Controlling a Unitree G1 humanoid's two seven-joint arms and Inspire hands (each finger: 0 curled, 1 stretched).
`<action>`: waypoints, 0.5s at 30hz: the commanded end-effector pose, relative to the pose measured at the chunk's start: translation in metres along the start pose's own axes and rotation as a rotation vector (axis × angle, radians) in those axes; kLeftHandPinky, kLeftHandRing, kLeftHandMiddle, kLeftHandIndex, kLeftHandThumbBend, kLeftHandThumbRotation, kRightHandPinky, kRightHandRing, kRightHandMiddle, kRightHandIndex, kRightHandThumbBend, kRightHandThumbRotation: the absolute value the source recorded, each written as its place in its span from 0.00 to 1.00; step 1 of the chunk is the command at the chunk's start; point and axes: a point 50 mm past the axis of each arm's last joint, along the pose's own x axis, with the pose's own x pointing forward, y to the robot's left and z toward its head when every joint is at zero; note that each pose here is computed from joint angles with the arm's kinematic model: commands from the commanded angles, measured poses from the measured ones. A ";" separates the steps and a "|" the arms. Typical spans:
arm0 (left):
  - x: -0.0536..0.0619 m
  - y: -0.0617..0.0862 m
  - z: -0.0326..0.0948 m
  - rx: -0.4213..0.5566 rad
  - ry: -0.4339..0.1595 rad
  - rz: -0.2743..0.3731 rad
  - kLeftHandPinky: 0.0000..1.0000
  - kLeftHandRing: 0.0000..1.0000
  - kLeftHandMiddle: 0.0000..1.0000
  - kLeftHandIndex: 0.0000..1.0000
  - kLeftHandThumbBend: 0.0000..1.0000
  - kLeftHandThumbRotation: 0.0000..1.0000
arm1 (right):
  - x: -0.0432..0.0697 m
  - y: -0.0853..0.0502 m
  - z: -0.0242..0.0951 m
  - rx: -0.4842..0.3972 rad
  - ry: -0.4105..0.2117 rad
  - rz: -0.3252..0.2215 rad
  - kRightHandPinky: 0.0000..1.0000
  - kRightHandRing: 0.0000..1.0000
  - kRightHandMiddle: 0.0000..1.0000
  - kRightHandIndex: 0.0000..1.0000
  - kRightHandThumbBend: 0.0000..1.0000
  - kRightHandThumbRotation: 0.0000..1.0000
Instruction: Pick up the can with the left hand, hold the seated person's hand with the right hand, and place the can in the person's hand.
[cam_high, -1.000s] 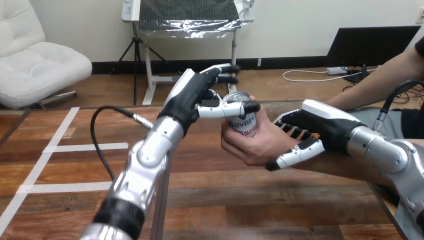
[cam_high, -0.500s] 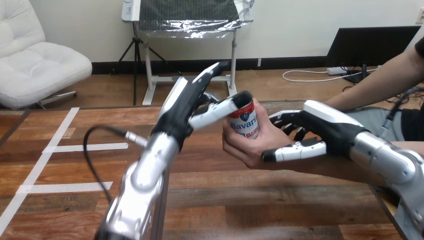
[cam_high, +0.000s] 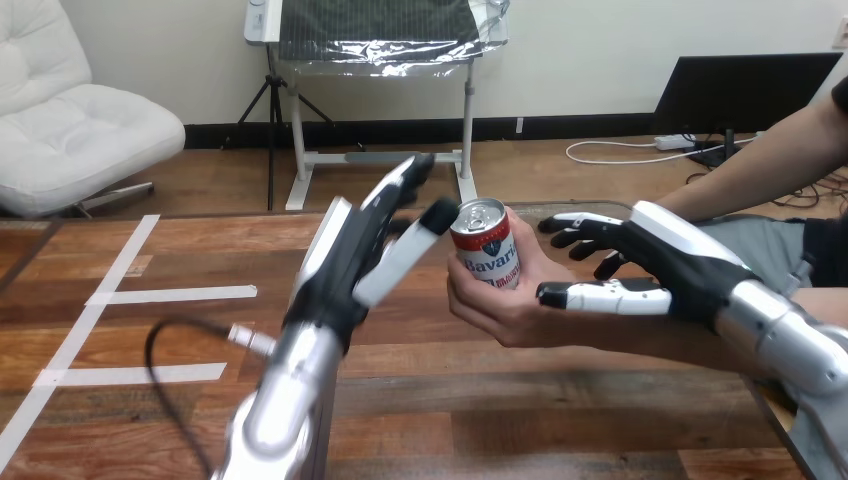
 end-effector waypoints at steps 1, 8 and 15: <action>-0.011 0.007 0.028 -0.027 -0.149 0.066 0.85 0.92 0.93 0.90 0.82 1.00 | -0.006 0.011 -0.001 0.113 -0.013 -0.061 0.73 0.86 0.90 0.91 1.00 0.91; -0.034 0.007 0.028 -0.085 -0.159 0.107 0.85 0.91 0.92 0.89 0.80 1.00 | -0.012 0.015 0.000 0.172 -0.039 -0.117 0.76 0.88 0.91 0.93 0.99 0.97; -0.069 0.013 0.028 -0.127 -0.182 0.181 0.83 0.86 0.88 0.85 0.78 1.00 | -0.022 0.017 0.005 0.305 -0.102 -0.202 0.79 0.90 0.93 0.93 0.90 1.00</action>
